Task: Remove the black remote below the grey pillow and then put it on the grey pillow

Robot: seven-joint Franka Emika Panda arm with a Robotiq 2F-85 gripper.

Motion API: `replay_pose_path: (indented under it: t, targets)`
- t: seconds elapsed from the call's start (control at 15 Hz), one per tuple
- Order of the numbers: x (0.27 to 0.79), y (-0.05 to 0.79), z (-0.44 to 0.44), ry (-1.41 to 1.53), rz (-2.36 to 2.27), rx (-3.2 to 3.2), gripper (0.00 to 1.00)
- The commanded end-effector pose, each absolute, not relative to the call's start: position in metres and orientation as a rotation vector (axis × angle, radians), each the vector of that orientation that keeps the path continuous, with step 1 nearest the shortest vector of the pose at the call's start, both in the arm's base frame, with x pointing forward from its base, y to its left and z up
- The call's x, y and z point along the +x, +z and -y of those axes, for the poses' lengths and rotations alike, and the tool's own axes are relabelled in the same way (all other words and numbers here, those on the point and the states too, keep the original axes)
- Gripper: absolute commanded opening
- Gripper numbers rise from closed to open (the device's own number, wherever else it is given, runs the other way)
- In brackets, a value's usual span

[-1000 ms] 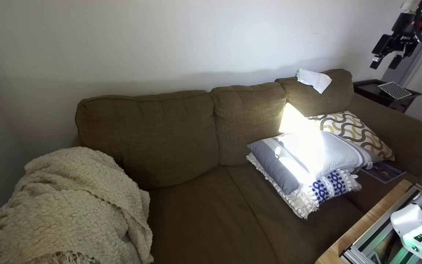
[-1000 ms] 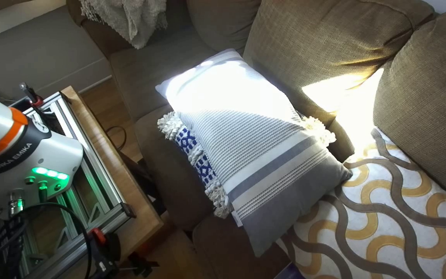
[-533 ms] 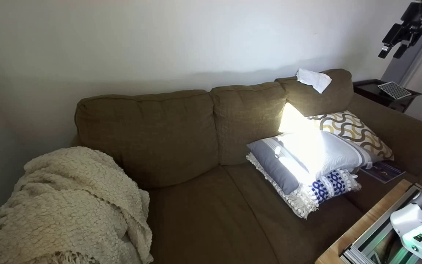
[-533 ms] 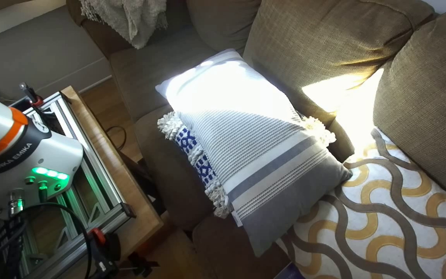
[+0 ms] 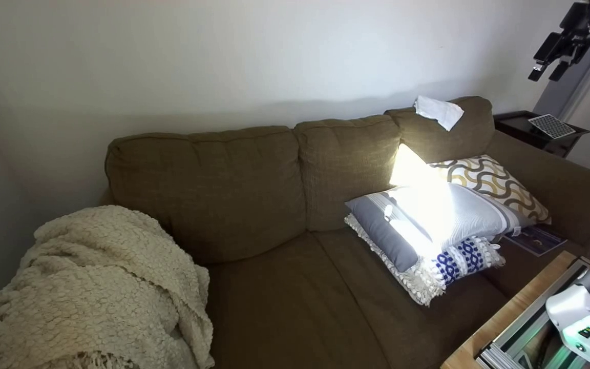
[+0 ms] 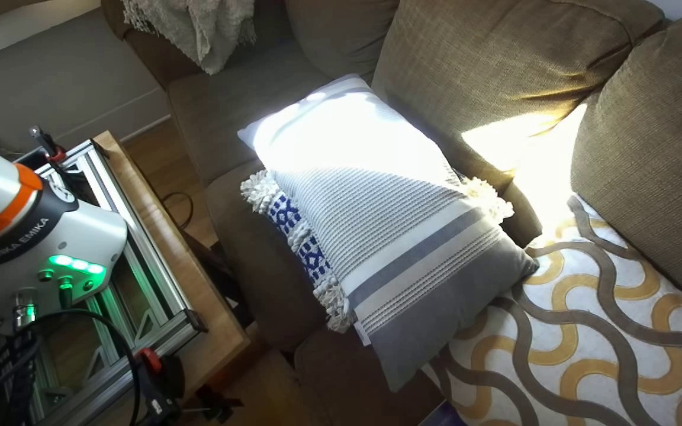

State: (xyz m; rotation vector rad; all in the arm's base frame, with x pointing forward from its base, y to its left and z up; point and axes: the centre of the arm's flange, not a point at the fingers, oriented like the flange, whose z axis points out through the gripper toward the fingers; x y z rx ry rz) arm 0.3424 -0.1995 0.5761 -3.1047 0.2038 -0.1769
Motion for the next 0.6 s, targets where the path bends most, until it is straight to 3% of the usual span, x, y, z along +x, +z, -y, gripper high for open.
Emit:
replay_pose_path:
  t: [0.0, 0.53]
  targets:
    - [0.342, 0.576, 0.2, -0.177, -0.204, -3.105, 1.0]
    - [0.487, 0.518, 0.222, 0.004, -0.243, -3.077, 1.0]
